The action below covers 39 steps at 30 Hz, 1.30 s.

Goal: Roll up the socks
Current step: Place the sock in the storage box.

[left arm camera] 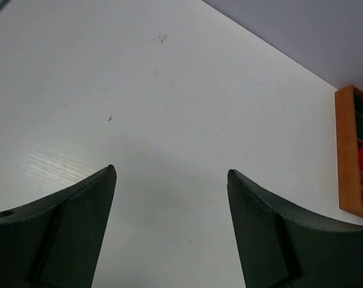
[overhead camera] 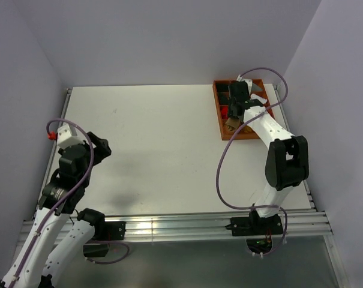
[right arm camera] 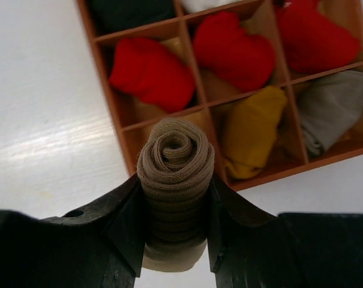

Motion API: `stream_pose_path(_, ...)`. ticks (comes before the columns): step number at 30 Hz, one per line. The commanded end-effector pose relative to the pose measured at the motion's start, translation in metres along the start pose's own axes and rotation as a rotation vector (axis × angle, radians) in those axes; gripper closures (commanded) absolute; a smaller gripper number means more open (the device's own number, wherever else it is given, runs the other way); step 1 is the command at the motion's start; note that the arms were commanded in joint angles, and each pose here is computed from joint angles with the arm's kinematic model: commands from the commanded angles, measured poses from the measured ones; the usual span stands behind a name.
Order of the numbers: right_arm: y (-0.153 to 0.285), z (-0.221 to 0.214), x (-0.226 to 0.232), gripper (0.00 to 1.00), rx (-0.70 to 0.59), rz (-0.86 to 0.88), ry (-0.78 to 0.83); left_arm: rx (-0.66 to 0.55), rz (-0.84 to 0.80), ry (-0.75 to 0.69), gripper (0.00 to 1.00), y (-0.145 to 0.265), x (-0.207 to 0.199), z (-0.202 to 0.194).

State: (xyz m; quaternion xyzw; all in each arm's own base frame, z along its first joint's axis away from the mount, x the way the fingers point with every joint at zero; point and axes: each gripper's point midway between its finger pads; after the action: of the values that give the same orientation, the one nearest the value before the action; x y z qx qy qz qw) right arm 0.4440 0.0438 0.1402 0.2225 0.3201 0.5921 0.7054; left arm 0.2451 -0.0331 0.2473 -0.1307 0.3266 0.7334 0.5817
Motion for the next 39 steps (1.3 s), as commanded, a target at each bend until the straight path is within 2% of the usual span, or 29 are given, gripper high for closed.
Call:
stream_pose_path(1, -0.014, 0.032, -0.029, 1.00, -0.076, -0.152, -0.075, -0.076, 0.090, -0.031, 0.20, 0.003, 0.030, 0.005)
stream_pose_path(11, -0.060, -0.007, -0.004, 1.00, 0.050, -0.075, -0.066, -0.120, 0.104, -0.023, 0.20, 0.007, 0.038, 0.010)
stream_pose_path(17, -0.063, -0.027, 0.008, 1.00, 0.123, -0.005, -0.121, -0.116, 0.100, -0.023, 0.20, 0.007, 0.037, 0.009)
stream_pose_path(30, -0.078, -0.069, -0.001, 1.00, 0.361, -0.057, -0.204, -0.111, 0.099, -0.024, 0.19, 0.006, 0.037, 0.008)
stream_pose_path(39, -0.086, -0.087, -0.006, 1.00, 0.455, -0.040, -0.231, -0.104, 0.112, -0.028, 0.19, 0.004, 0.038, 0.007)
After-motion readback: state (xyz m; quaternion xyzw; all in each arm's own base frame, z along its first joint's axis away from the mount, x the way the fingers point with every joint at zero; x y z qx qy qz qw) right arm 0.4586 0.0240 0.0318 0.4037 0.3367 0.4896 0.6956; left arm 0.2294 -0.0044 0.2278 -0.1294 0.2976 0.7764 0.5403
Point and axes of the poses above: each gripper's point midway between its finger pads, its own y axis back along the fingers, its own x axis along the line the jaws close on, z = x × y, and after that the axes turned 11 degrees about y, right-handed
